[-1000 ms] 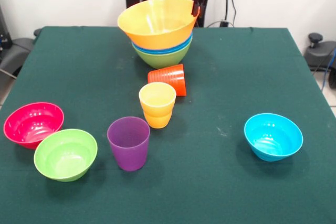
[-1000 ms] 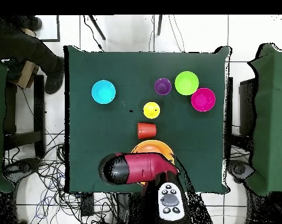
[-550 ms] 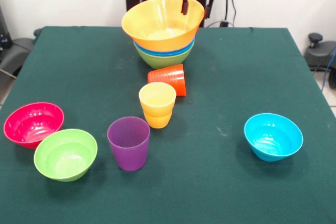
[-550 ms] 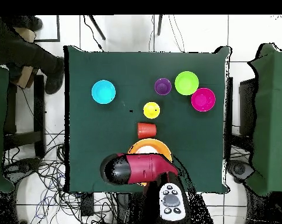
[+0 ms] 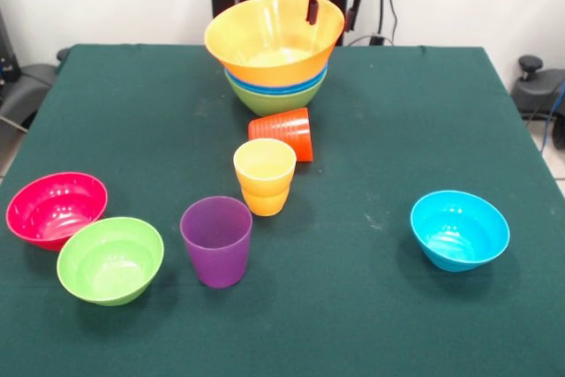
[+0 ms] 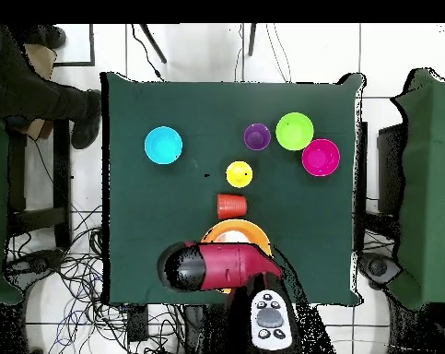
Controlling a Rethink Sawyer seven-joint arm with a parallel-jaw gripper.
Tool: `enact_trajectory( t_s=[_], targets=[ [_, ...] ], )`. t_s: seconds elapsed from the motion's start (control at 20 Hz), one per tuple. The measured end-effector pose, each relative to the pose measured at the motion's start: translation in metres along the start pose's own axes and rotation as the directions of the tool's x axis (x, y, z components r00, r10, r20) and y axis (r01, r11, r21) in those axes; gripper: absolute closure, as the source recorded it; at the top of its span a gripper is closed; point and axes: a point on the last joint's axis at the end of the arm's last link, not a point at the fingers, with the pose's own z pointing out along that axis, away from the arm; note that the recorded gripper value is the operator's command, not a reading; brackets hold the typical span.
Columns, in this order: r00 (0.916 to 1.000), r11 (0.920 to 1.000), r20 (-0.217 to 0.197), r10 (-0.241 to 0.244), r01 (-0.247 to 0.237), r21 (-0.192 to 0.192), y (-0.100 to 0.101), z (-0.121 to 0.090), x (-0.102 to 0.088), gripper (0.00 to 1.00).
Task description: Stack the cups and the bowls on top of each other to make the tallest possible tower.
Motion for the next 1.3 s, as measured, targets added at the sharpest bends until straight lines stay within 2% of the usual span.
enact_trajectory(
  t_s=[0.3, 0.4, 0.7, 0.95, 1.3],
  targets=[
    [0.9992, 0.9990, 0.005, 0.039, -0.039, -0.022, 0.005, -0.007, -0.007, 0.00],
    [0.9973, 0.9966, 0.020, 0.071, -0.070, -0.042, 0.009, -0.023, -0.014, 0.00],
    [0.9914, 0.9898, 0.041, 0.125, -0.121, -0.074, 0.012, -0.060, -0.026, 0.00],
    [0.9881, 0.9864, 0.055, 0.144, -0.139, -0.088, 0.013, -0.073, -0.030, 0.00],
    [0.9868, 0.9856, 0.068, 0.147, -0.140, -0.095, 0.014, -0.077, -0.037, 0.00]
  ],
)
